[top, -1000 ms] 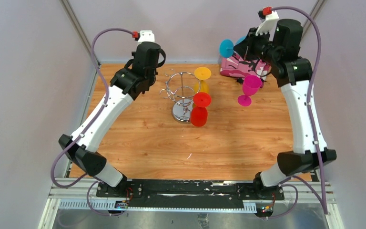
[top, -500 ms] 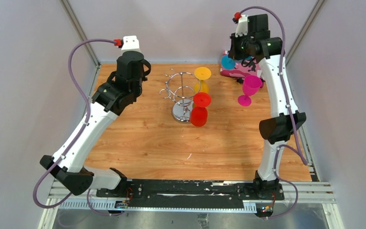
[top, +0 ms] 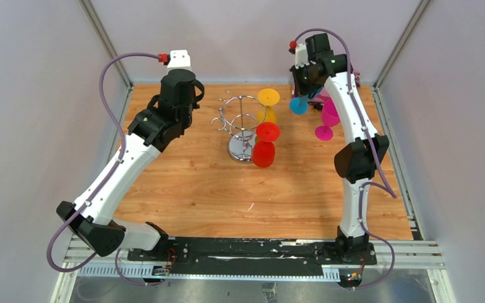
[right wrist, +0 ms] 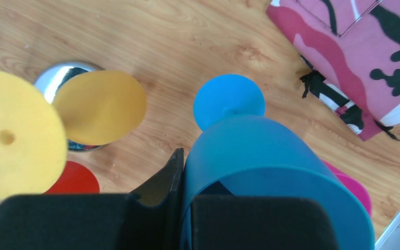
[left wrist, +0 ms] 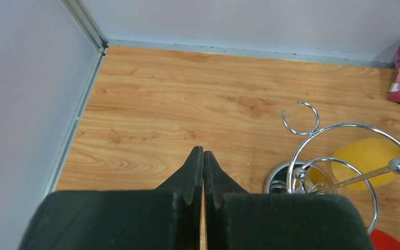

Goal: Take the wine glass off the wine glass rack

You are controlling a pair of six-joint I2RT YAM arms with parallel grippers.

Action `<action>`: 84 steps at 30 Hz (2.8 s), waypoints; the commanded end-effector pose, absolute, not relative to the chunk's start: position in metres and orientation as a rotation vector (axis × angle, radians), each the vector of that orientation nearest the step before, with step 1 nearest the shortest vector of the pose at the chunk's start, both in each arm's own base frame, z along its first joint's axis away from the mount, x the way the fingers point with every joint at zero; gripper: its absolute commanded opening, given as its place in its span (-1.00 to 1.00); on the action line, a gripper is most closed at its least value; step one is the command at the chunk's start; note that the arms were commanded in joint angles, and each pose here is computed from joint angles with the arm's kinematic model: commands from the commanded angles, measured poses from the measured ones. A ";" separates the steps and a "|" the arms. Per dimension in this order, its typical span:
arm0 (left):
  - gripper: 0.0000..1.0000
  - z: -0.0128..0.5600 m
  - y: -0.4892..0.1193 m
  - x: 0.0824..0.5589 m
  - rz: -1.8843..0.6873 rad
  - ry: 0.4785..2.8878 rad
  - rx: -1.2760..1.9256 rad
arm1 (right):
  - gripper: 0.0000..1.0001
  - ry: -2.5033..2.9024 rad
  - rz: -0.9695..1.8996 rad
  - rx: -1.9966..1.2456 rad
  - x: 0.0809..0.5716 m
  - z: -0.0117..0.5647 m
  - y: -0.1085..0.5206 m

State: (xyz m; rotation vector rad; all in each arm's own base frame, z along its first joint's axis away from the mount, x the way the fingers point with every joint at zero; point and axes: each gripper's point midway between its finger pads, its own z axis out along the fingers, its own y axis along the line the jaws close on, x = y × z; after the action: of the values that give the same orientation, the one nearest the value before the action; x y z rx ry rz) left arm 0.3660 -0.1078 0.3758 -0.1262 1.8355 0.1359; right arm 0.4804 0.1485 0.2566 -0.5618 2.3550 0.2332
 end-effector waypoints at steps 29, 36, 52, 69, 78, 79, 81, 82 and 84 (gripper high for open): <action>-1.00 0.372 -0.110 0.371 0.136 1.816 -0.114 | -1.00 2.657 0.110 -0.627 0.493 0.123 0.139; -1.00 0.372 -0.109 0.370 0.138 1.811 -0.120 | -0.99 2.666 0.098 -0.621 0.492 0.119 0.138; -1.00 0.368 -0.106 0.368 0.155 1.819 -0.117 | -0.18 2.607 0.133 -0.602 0.490 0.144 0.142; -1.00 0.363 -0.110 0.371 0.145 1.830 -0.109 | -0.15 2.382 0.106 -0.554 0.470 0.251 0.145; -1.00 0.366 -0.110 0.371 0.138 1.819 -0.109 | -0.18 2.147 0.369 -0.457 0.447 0.320 0.175; -1.00 0.366 -0.110 0.370 0.137 1.819 -0.107 | -0.19 2.121 0.441 -0.441 0.443 0.326 0.183; -1.00 0.366 -0.111 0.370 0.132 1.820 -0.104 | -0.22 2.075 0.584 -0.428 0.434 0.337 0.200; -1.00 0.366 -0.111 0.371 0.131 1.820 -0.103 | -0.25 2.063 0.632 -0.417 0.432 0.339 0.205; -1.00 0.367 -0.111 0.370 0.129 1.818 -0.102 | -0.29 2.048 0.722 -0.381 0.426 0.343 0.214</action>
State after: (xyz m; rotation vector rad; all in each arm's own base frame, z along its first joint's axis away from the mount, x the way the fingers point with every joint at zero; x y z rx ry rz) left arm 0.3710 -0.1128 0.3590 -0.0911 1.8483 0.1432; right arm 0.4355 0.1774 0.3229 -0.4314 2.1329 0.4486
